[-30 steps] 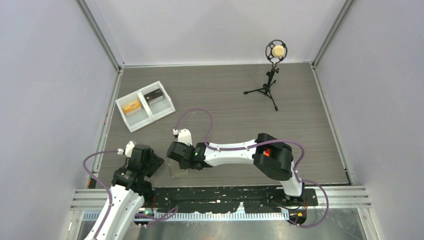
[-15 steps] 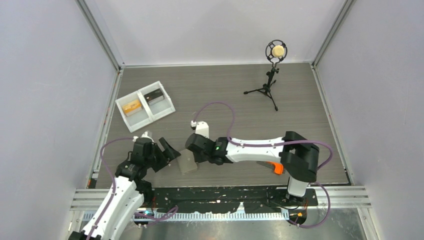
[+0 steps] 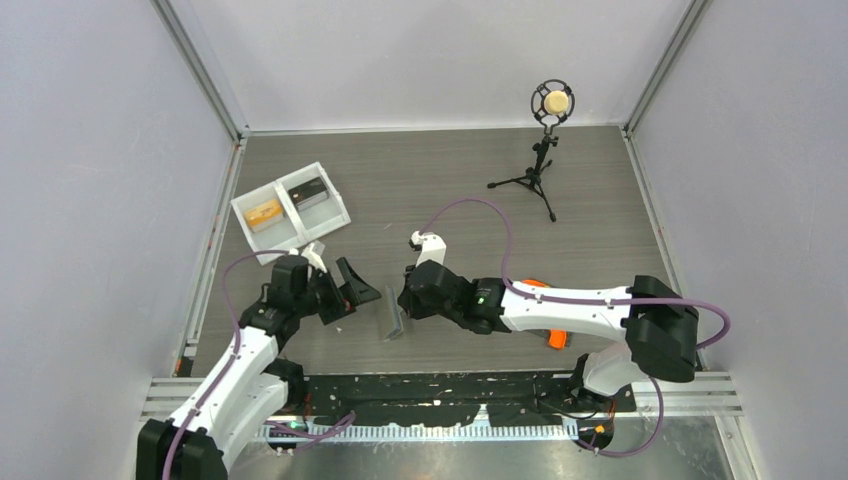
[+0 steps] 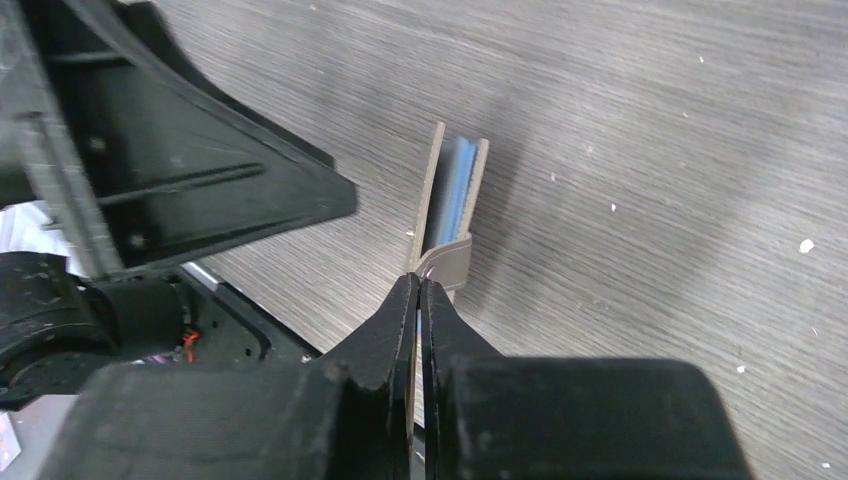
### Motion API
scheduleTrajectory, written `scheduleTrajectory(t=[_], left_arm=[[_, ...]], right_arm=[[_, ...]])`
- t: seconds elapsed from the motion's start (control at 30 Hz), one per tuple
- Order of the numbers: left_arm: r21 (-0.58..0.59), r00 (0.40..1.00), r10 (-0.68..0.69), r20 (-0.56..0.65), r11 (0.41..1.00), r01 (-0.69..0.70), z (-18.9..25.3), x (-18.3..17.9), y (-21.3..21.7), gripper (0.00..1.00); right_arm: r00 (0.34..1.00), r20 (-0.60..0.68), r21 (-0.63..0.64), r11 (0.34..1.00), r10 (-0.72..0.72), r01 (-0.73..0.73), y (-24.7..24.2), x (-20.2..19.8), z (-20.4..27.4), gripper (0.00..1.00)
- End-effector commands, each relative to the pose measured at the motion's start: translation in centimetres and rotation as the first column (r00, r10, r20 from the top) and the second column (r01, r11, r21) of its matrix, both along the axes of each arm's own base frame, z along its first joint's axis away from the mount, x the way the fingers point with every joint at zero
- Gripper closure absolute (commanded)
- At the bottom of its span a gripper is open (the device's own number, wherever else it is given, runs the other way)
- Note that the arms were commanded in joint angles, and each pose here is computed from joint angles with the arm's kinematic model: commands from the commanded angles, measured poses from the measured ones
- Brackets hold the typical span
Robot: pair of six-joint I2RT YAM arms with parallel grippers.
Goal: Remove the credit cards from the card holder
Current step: Open the card holder at the center of the board.
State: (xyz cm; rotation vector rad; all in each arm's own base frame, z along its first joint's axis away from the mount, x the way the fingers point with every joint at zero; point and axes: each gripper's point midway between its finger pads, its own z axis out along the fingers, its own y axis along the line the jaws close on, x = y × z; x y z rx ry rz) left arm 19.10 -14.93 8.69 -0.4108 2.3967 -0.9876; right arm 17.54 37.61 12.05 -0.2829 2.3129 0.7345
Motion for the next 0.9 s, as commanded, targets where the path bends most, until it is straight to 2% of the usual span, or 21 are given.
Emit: scheduleTrajectory(t=[0.0,0.23,0.87], left_arm=[[-0.067,0.992,-0.077,0.103,0.994,0.084,2.7,1.4,-1.7,0.07],[-0.050,0.994,-0.092,0.059,0.994,0.095,1.3,1.2,-1.6,0.10],[-0.065,0.983,-0.169,0.068,0.983,0.173,1.4,1.0,-3.0,0.11]], right_arm=[[0.997,0.080,0.132,0.991,0.008,-0.018,1.5,0.7,4.0,0.95],[0.999,0.052,0.111,0.994,-0.003,-0.002,1.2,0.8,2.8,0.95],[0.998,0.069,0.150,0.989,-0.013,0.003,0.4,0.8,4.0,0.95]])
